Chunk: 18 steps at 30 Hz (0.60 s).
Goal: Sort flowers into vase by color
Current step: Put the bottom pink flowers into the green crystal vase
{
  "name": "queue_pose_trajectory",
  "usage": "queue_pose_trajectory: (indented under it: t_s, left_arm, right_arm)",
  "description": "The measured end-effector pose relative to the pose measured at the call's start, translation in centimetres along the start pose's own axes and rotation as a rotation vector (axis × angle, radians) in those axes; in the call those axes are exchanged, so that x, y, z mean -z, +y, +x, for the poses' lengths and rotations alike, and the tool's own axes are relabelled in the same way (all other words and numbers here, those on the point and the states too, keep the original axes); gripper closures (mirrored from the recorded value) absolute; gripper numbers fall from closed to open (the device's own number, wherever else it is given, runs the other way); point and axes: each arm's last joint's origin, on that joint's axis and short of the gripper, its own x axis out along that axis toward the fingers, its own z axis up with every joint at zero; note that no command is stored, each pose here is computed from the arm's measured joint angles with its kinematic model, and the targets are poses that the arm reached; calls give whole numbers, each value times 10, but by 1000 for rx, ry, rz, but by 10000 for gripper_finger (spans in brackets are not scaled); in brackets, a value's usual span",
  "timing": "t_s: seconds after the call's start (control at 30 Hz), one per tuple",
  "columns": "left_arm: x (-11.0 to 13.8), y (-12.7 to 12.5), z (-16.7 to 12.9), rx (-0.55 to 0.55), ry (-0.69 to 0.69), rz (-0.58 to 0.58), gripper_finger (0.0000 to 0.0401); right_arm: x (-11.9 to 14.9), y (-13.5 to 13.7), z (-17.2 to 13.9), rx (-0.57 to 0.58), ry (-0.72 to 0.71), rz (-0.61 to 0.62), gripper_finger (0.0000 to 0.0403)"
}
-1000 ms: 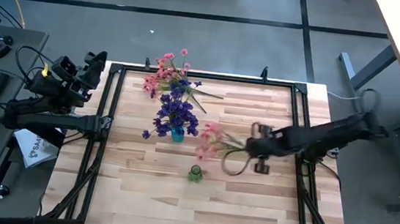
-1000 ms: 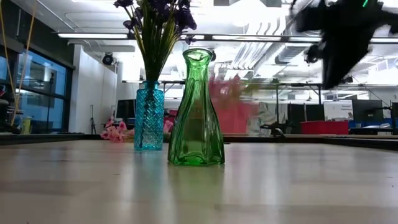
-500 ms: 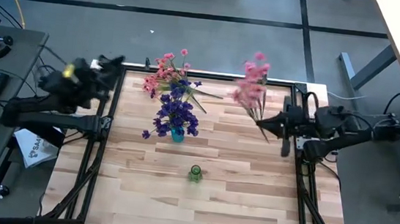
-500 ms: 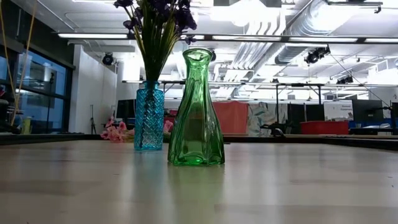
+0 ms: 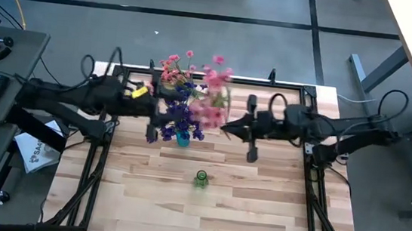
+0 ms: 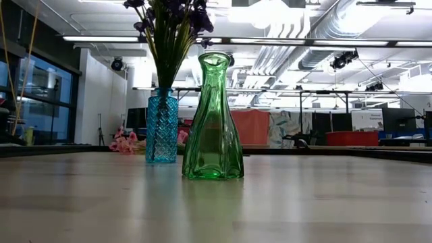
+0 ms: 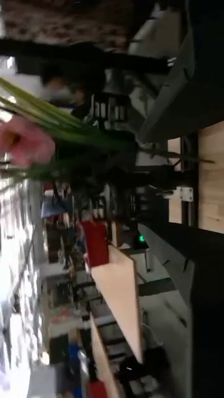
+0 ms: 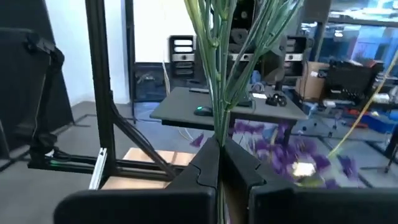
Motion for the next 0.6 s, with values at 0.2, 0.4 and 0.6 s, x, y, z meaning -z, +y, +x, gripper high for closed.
queue_pose_trajectory:
  t_s: [0.2,0.4,0.6]
  left_arm:
    - [-20,-21,27,69,-24,69,194]
    - [-27,-35,36,174,-49,28,194]
    - [-26,-41,38,187,-47,4,194]
  right_arm:
    - [-18,2,33,-44,16,-82,403]
    - [-34,2,52,-51,47,-106,403]
    - [-33,7,67,-126,62,-105,403]
